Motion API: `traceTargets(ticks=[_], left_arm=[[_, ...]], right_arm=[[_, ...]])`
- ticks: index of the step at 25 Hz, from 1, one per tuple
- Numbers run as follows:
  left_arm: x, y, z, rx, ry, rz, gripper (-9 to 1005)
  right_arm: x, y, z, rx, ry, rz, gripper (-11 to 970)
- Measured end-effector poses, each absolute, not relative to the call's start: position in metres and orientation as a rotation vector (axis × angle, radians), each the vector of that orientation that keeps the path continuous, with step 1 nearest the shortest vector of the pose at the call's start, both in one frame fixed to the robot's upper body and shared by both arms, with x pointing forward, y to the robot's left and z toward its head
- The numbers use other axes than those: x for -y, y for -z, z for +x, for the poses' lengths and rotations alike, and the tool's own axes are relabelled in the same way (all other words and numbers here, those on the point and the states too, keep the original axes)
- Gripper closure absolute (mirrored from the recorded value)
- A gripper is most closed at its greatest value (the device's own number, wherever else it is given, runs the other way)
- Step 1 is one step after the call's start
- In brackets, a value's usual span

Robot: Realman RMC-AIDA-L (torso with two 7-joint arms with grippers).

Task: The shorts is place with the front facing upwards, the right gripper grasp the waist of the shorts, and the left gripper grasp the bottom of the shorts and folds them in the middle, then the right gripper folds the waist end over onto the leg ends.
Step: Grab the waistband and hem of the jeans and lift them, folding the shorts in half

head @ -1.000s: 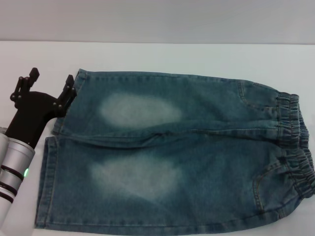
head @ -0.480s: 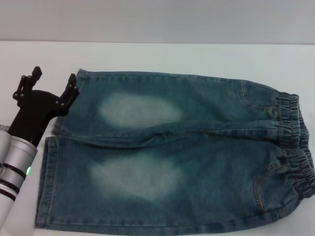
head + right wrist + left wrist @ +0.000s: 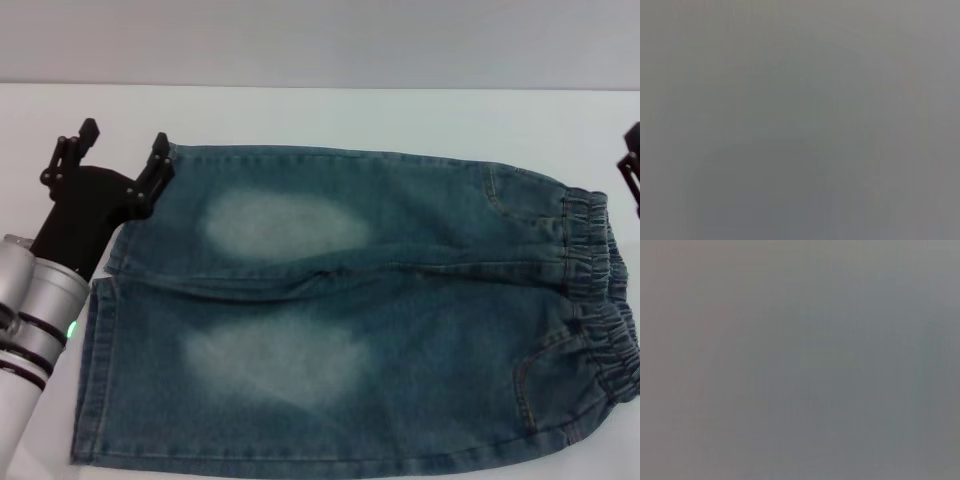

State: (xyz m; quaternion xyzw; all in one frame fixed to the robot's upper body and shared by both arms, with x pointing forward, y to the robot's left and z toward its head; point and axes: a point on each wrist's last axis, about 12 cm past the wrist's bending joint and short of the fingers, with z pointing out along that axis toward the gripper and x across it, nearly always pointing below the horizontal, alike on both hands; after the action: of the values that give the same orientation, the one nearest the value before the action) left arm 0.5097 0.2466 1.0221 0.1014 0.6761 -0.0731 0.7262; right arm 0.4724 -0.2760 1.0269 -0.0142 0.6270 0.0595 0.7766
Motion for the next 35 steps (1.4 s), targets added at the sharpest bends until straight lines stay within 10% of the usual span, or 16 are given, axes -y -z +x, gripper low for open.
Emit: traceTargets(ticks=[19,35], left_arm=[[-0.230,-1.064,0.563,-1.816,0.290,0.195,175],[-0.224,-1.157,0.552,-2.193,0.257,0.371,173]], right_arm=[[0.255,-1.113,0.568,-1.818,-0.342,0.012,151],[0.296,-1.161,0.543,-2.187,-0.725,0.133,155]])
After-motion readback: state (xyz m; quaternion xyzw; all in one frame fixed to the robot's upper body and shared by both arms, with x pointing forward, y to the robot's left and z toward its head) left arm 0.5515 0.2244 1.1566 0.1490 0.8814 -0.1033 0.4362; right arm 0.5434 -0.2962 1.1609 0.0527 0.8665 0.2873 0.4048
